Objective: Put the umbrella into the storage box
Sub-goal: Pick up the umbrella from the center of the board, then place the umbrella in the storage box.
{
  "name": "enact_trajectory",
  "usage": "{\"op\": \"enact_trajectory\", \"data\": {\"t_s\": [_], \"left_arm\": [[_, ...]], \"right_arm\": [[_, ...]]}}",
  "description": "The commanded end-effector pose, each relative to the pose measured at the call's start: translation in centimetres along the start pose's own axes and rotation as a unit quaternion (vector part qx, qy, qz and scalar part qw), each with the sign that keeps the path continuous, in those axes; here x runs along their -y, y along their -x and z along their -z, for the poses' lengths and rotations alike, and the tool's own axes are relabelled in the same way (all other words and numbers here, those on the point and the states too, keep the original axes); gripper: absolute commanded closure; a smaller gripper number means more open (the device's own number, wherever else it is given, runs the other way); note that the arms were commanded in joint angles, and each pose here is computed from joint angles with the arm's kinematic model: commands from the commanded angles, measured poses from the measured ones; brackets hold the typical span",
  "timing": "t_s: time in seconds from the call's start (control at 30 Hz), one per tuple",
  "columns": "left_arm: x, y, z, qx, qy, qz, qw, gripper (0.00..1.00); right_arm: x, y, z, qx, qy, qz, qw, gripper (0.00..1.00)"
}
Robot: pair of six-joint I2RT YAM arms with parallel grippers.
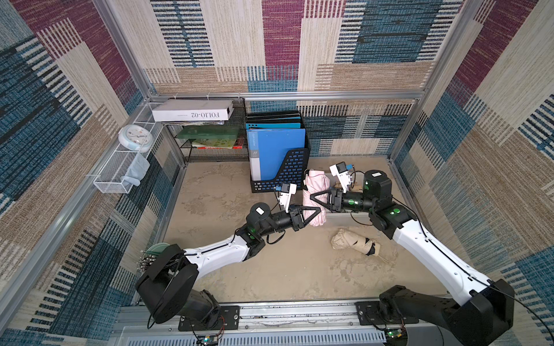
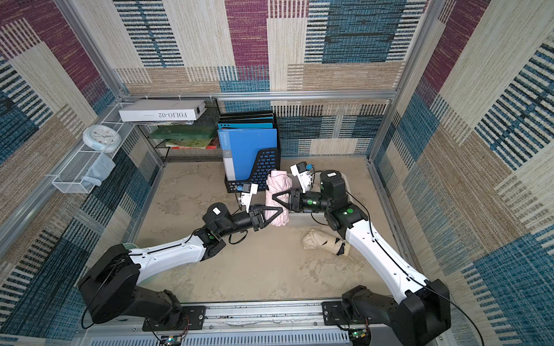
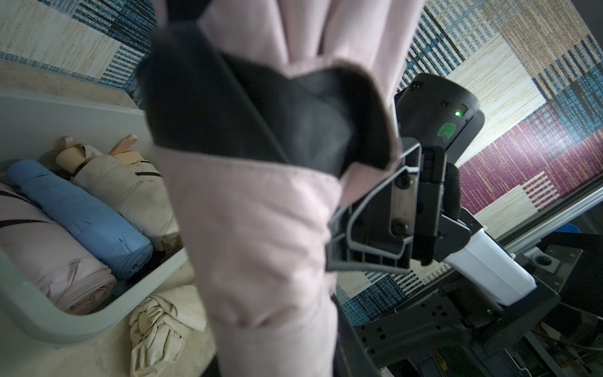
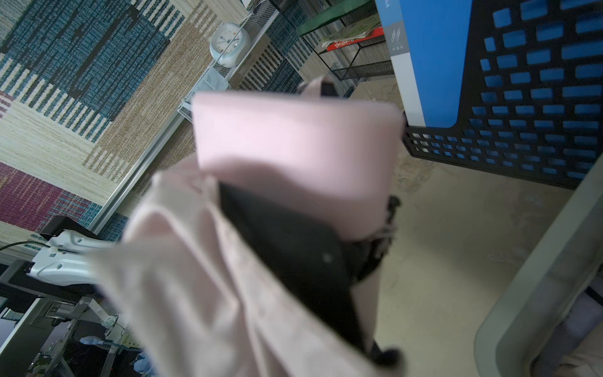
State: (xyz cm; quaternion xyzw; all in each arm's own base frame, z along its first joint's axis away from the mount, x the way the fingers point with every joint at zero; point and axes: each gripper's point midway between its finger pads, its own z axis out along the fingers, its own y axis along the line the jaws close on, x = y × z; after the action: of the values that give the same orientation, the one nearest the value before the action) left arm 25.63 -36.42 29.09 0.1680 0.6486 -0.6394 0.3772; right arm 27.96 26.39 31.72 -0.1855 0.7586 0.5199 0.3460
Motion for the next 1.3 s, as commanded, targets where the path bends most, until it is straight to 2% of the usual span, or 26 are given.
{"op": "enact_trajectory", "data": {"t_s": [0.0,0.1,0.23,0.33,0.47,0.63,0.83,1.27], "left_arm": [[1.8,-0.3,-0.4,-0.018,-0.035,-0.039,0.998,0.46],[0.6,0.3,-0.4,-0.002,-0.002,-0.042,0.999,0.35],[-0.7,0.5,-0.2,0.002,0.028,-0.041,0.999,0.27],[-2.1,0.7,0.3,0.01,0.055,-0.04,0.998,0.25],[-2.5,0.6,0.5,0.001,0.076,-0.068,0.995,0.25],[-5.4,0.0,1.3,-0.023,0.16,-0.104,0.981,0.27],[-8.9,0.0,2.8,-0.043,0.266,-0.126,0.955,0.28],[-11.3,-1.3,5.1,-0.039,0.328,-0.09,0.939,0.29]], "right_arm": [[-0.3,-0.3,-0.6,-0.022,0.012,-0.008,1.0,0.77],[0.3,0.3,-0.7,-0.019,0.005,-0.007,1.0,0.8],[2.2,1.3,-0.1,-0.003,-0.025,-0.012,1.0,0.83],[4.4,2.5,1.3,0.017,-0.059,-0.016,0.998,0.83],[9.0,3.5,4.3,0.035,-0.136,-0.04,0.989,0.83],[13.8,2.8,5.3,0.003,-0.228,-0.05,0.972,0.83],[17.4,1.6,3.9,-0.04,-0.255,-0.094,0.961,0.8],[19.6,-1.8,-0.1,-0.14,-0.222,-0.129,0.956,0.8]]}}
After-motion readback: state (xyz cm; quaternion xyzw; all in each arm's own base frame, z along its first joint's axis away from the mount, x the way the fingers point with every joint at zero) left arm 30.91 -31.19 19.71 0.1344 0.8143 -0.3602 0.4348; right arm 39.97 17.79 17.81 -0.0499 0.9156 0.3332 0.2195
